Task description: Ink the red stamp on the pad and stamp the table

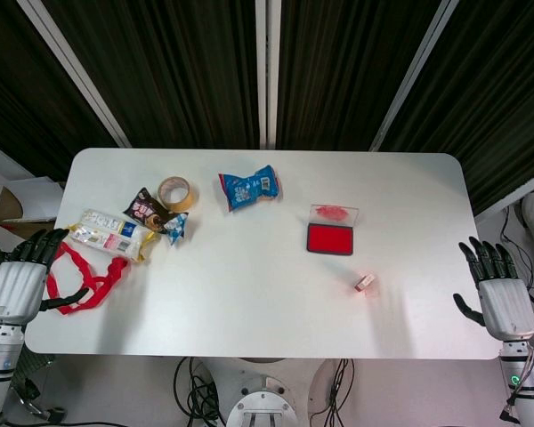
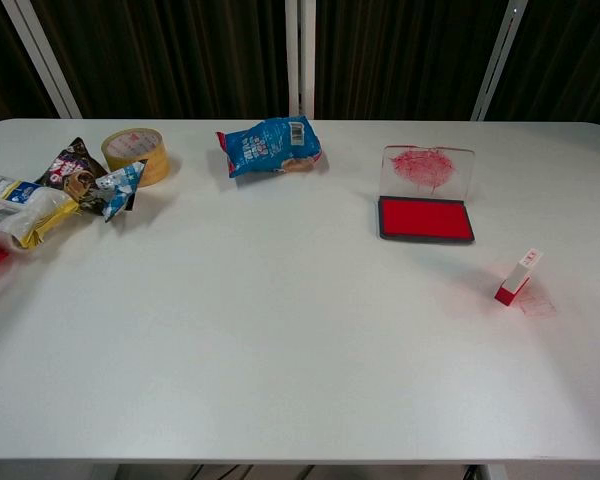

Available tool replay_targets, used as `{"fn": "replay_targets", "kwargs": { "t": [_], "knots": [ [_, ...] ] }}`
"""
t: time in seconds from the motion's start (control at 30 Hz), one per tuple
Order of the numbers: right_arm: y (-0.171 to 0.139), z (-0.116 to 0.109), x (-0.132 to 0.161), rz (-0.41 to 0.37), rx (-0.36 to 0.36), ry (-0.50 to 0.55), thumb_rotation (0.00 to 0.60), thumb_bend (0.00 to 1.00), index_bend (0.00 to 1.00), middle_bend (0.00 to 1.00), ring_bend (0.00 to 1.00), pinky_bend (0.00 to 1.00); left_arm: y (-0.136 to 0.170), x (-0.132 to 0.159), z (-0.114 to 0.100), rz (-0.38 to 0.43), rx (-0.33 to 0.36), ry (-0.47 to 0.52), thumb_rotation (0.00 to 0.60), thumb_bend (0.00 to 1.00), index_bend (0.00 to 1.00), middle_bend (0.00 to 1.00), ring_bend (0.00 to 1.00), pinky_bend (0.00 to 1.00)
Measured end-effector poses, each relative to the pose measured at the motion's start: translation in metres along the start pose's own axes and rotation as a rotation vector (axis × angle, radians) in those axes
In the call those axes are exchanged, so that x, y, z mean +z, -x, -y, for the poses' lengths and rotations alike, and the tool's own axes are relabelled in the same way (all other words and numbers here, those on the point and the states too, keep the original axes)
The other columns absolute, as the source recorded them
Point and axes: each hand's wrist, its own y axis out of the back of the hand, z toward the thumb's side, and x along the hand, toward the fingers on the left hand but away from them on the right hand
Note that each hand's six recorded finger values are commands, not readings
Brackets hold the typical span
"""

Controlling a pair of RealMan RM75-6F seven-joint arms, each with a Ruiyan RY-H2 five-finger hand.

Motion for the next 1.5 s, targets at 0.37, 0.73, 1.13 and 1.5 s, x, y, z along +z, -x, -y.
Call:
{"fn": "replay_targets", "kwargs": {
  "t": [0.37, 0.73, 1.13, 1.5],
  "knots": [
    [0.003, 0.004, -0.006, 0.001, 0.020, -0.008, 0.600, 0.18, 0.00, 0.00, 0.00, 0.00, -0.001, 0.002, 0.006, -0.004, -0.004, 0.009, 0.399, 0.03, 0.09, 0.12, 0.11, 0.23],
    [0.027, 0.019, 0.011, -0.176, 0.097, -0.229, 0.600, 0.18, 0.00, 0.05, 0.06, 0.02, -0.004, 0.001, 0.008, -0.012, -0.026, 0.006, 0.399, 0.03, 0.09, 0.12, 0.11, 0.23],
    [0.058, 0.079, 0.048, -0.431, 0.255, -0.321, 0.600, 0.18, 0.11, 0.16, 0.00, 0.00, -0.003, 0.002, 0.019, -0.024, -0.073, 0.011, 0.398, 0.03, 0.09, 0.12, 0.11, 0.23],
    [0.067, 0.107, 0.082, -0.513, 0.193, -0.229, 0.600, 0.18, 0.22, 0.21, 0.00, 0.00, -0.002, -0.002, 0.018, -0.023, -0.056, 0.014, 0.396, 0.03, 0.09, 0.12, 0.11, 0.23]
  ]
}}
